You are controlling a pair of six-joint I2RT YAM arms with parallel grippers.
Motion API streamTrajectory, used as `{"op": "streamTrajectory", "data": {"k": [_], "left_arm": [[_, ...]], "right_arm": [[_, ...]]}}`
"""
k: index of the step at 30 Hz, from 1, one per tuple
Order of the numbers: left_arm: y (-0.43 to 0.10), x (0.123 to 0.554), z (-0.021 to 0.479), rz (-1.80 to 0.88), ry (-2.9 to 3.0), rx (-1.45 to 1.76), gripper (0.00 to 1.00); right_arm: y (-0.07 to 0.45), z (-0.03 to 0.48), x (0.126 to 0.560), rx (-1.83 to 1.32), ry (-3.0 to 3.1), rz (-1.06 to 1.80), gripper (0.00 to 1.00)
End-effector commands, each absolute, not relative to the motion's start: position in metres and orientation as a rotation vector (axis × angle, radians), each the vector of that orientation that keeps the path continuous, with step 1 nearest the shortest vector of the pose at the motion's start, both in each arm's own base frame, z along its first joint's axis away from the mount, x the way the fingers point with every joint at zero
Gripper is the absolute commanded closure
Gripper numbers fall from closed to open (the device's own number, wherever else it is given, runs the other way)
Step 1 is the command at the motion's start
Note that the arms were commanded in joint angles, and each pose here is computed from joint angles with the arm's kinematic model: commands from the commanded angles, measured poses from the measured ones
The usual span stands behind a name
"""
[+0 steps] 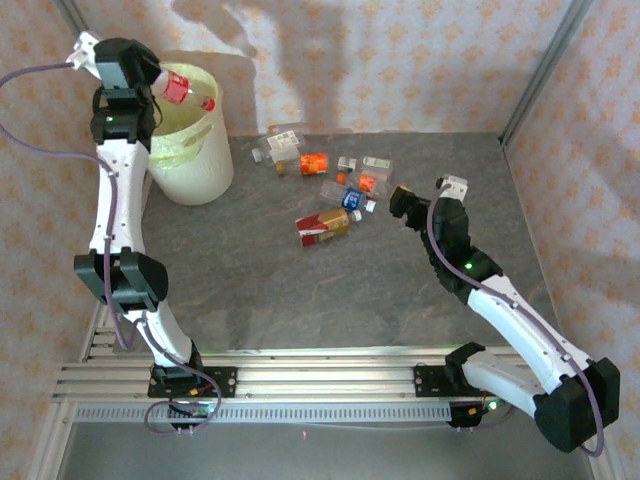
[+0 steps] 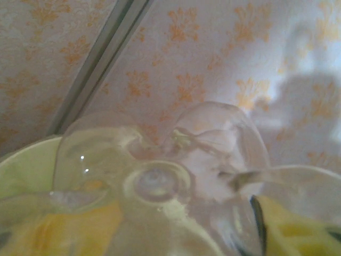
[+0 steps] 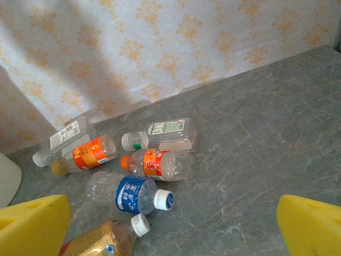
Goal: Put the plastic bottles in the bin
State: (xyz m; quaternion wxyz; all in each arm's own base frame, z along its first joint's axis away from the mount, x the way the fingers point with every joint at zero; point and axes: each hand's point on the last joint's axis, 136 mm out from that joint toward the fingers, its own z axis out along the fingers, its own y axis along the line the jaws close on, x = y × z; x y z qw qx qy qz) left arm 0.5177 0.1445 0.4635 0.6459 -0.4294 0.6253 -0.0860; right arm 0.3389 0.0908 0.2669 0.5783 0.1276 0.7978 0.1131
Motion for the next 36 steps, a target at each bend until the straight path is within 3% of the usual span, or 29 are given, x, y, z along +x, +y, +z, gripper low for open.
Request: {"op": "streamTrajectory", "data": {"k": [1,7,11,19,28,31,34,36], "left_arm": [[0.157,0.53,0.474,-0.456,1.317,-1.063,0.42],[0.178,0.549,0.457,-0.378,1.312,-1.091,0.43],[0.191,0.551,0.46,-0.175,1.29,-1.067,0.44],[0.175,0.589,0.442,0.116,1.409,-0.899,0.44],[0.164,0.633,0.395,0.207,1.49,-0.818,0.41],[0.157,0.644,0.38,0.182,1.525,-0.791,0.33],[0.151,0.65,0.372,0.157,1.554,-0.773,0.14],[0.147,0.652,0.371,0.136,1.576,-0.748,0.07]], "right_arm": [[0.083,0.263,0.336,0.331,1.867,0.238,0.01],[0.082,0.262,0.338,0.33,1.869,0.224,0.01],[0.083,0.259,0.34,0.323,1.879,0.214,0.01],[0.087,0.249,0.349,0.329,1.898,0.206,0.01],[0.089,0.241,0.359,0.309,1.926,0.167,0.01],[0.092,0.238,0.362,0.306,1.934,0.172,0.01],[0.096,0.236,0.365,0.302,1.944,0.184,0.01],[0.098,0.237,0.366,0.296,1.947,0.194,0.01]]}}
